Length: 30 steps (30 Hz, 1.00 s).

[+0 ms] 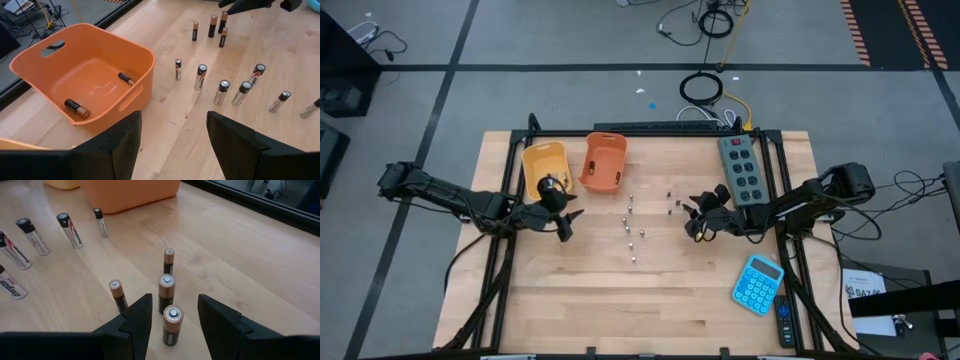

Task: Sort batteries
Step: Put the black battery into the orange bin

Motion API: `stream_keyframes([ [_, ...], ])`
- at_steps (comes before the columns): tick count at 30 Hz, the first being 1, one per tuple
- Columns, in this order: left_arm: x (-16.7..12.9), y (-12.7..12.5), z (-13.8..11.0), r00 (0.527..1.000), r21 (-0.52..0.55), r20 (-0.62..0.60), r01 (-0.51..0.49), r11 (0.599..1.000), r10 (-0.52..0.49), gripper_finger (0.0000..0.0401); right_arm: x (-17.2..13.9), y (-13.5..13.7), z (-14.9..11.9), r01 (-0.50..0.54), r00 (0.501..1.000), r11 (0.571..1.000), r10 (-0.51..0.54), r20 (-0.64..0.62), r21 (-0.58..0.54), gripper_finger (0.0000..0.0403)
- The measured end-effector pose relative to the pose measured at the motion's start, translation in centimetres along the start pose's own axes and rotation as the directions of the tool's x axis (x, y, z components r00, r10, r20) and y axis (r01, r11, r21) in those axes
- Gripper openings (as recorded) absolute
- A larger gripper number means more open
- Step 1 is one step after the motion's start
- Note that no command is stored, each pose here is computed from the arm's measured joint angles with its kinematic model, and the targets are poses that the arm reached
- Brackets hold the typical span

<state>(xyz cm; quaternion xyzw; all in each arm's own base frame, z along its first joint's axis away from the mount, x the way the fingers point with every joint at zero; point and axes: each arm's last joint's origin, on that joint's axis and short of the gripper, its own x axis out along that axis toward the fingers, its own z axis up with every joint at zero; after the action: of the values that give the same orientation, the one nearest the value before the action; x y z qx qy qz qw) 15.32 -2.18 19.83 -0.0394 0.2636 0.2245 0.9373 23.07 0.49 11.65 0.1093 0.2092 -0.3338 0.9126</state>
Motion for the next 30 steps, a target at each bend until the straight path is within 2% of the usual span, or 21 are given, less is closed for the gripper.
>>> stream_keyframes([
  [8, 0.0, 0.0, 0.0, 1.000, -0.002, 0.000, 0.000, 1.000, 0.000, 0.0235, 0.4, 0.2, -0.3, -0.005, 1.000, 1.000, 0.005, 0.012, -0.011, 0.0150],
  [26, 0.0, 0.0, 0.0, 1.000, 0.004, -0.003, -0.001, 1.000, 0.001, 0.0235, 1.7, 1.3, -3.0, 0.042, 0.998, 0.999, -0.040, 0.057, -0.030, 0.0150],
  [30, 0.0, 0.0, 0.0, 1.000, 0.003, -0.003, -0.002, 1.000, 0.002, 0.0235, 1.9, 1.3, -3.2, 0.046, 0.997, 0.999, -0.044, 0.058, -0.030, 0.0133],
])
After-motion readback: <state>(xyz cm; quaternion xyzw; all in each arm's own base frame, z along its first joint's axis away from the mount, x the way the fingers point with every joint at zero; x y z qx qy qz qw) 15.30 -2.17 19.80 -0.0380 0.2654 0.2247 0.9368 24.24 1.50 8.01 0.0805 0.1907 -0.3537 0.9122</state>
